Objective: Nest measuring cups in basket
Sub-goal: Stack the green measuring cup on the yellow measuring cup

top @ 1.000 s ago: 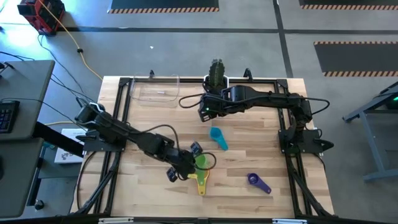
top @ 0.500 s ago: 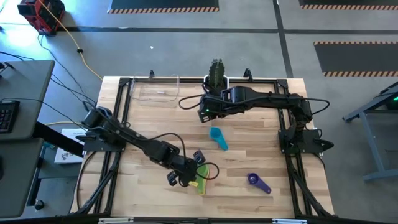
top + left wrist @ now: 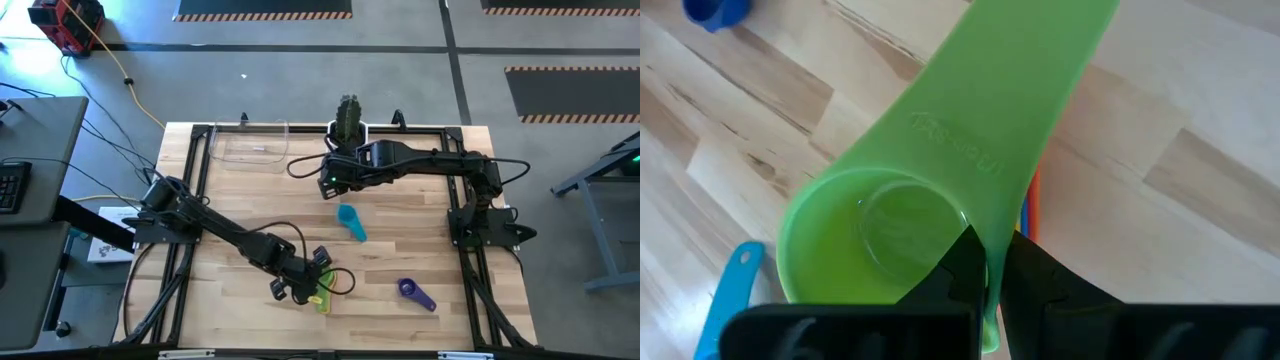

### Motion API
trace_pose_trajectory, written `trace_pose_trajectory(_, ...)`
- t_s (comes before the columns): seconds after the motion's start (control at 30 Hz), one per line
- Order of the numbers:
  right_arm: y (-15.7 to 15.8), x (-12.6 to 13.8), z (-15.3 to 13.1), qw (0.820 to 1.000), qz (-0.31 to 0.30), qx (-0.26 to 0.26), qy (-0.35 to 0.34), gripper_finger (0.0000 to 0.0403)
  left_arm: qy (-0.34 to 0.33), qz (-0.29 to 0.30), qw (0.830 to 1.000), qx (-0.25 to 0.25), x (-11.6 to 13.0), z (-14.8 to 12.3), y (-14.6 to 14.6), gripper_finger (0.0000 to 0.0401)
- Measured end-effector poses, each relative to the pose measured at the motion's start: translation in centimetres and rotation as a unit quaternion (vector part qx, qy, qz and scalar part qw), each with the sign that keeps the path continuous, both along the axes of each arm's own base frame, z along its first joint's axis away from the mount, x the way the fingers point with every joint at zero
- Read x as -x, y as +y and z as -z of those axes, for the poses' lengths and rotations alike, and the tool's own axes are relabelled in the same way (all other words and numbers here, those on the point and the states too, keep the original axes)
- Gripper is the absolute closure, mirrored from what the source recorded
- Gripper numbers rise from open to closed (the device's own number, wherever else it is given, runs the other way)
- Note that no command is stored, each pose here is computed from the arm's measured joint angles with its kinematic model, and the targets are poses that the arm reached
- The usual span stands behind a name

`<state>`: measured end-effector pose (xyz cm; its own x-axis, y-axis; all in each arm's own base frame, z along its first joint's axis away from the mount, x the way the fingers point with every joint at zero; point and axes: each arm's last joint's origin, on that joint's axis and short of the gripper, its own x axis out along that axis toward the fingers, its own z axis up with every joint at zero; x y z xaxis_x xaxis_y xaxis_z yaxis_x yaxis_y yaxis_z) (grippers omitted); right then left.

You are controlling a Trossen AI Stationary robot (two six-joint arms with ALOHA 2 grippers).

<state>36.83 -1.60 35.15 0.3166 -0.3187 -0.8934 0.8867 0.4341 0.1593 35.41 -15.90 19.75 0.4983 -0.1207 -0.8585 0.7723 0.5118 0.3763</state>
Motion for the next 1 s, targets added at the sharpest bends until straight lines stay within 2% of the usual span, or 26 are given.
trace_pose_trajectory(0.37,0.0,-0.04,-0.01,1.0,0.0,0.0,-0.002,0.0258,-0.002,-0.006,1.0,0.001,-0.23,-0.01,0.4,0.0391)
trace_pose_trajectory(0.67,0.02,-0.05,-0.01,1.0,-0.002,-0.003,-0.002,0.0258,-0.002,-0.006,1.0,0.001,-0.22,-0.01,0.4,0.0354)
trace_pose_trajectory(1.0,0.05,-0.05,0.0,1.0,-0.003,-0.008,-0.003,0.0258,0.0,-0.004,1.0,0.005,-0.18,0.0,0.31,0.0339)
